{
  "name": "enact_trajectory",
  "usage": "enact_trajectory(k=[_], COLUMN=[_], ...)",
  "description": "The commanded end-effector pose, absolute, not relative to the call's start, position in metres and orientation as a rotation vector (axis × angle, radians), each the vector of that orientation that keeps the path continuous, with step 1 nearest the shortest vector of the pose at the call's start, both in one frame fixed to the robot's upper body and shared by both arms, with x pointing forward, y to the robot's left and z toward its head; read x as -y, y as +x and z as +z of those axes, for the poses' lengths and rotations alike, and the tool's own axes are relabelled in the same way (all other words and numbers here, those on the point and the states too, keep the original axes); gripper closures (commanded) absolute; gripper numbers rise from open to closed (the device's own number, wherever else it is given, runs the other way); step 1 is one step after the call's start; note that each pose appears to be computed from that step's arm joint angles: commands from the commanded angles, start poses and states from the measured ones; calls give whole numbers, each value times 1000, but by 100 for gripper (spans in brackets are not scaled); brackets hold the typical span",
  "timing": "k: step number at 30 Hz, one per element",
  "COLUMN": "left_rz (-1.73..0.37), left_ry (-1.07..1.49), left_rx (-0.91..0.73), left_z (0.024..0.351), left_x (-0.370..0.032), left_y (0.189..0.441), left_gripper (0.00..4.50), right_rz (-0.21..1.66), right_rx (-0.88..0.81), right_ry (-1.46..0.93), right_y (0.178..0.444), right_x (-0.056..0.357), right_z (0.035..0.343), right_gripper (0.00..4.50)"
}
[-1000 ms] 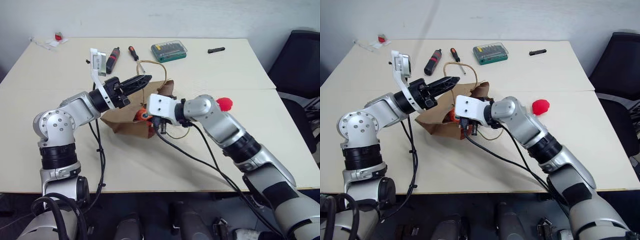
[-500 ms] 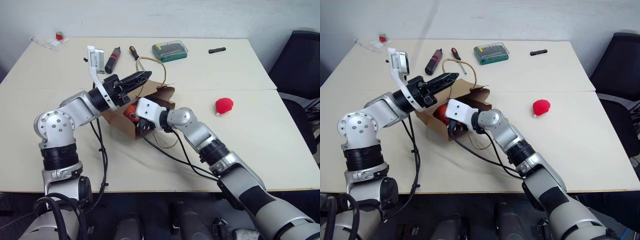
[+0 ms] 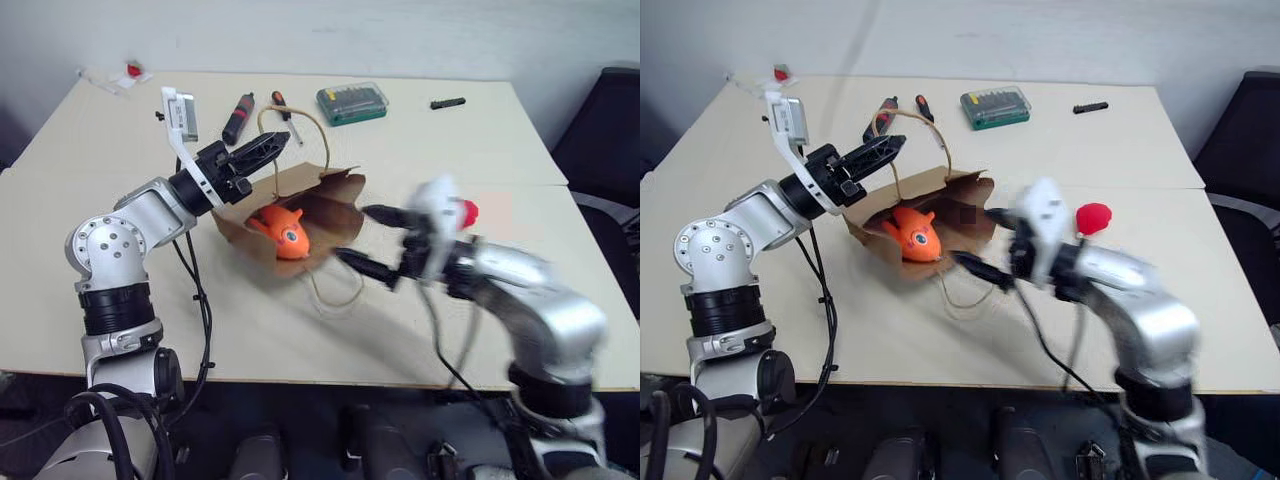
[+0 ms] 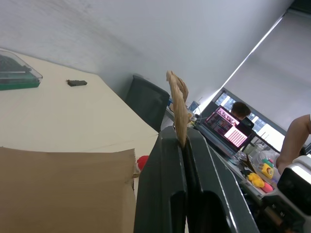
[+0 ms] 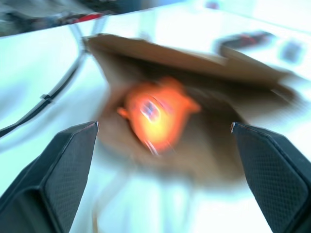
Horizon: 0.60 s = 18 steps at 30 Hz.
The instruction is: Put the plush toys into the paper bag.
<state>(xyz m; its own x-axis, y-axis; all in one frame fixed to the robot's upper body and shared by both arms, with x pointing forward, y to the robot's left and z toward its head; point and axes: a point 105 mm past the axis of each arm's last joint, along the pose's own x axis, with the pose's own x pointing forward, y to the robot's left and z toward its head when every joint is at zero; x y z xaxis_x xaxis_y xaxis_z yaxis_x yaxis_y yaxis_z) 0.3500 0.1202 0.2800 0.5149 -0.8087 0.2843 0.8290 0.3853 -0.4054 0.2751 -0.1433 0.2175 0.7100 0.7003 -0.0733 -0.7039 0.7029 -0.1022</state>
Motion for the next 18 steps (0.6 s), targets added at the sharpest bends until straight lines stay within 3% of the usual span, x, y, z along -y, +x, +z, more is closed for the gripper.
enact_trajectory(k=[1, 5, 8, 18], left_rz=[-1070, -1070, -1077, -1094], left_ry=[-516, -528, -535, -524], left_rx=[87, 95, 104, 115], left_z=[289, 290, 292, 298], left_x=[-121, -120, -116, -112], left_y=[342, 343, 345, 345], left_gripper=[450, 450, 450, 450], right_rz=[516, 239, 136, 47], right_rx=[-62, -126, -139, -106], right_ry=[-109, -40, 17, 35], right_y=[258, 262, 282, 399], right_x=[207, 256, 269, 240], right_z=[223, 211, 198, 183], right_gripper=[1, 1, 1, 1])
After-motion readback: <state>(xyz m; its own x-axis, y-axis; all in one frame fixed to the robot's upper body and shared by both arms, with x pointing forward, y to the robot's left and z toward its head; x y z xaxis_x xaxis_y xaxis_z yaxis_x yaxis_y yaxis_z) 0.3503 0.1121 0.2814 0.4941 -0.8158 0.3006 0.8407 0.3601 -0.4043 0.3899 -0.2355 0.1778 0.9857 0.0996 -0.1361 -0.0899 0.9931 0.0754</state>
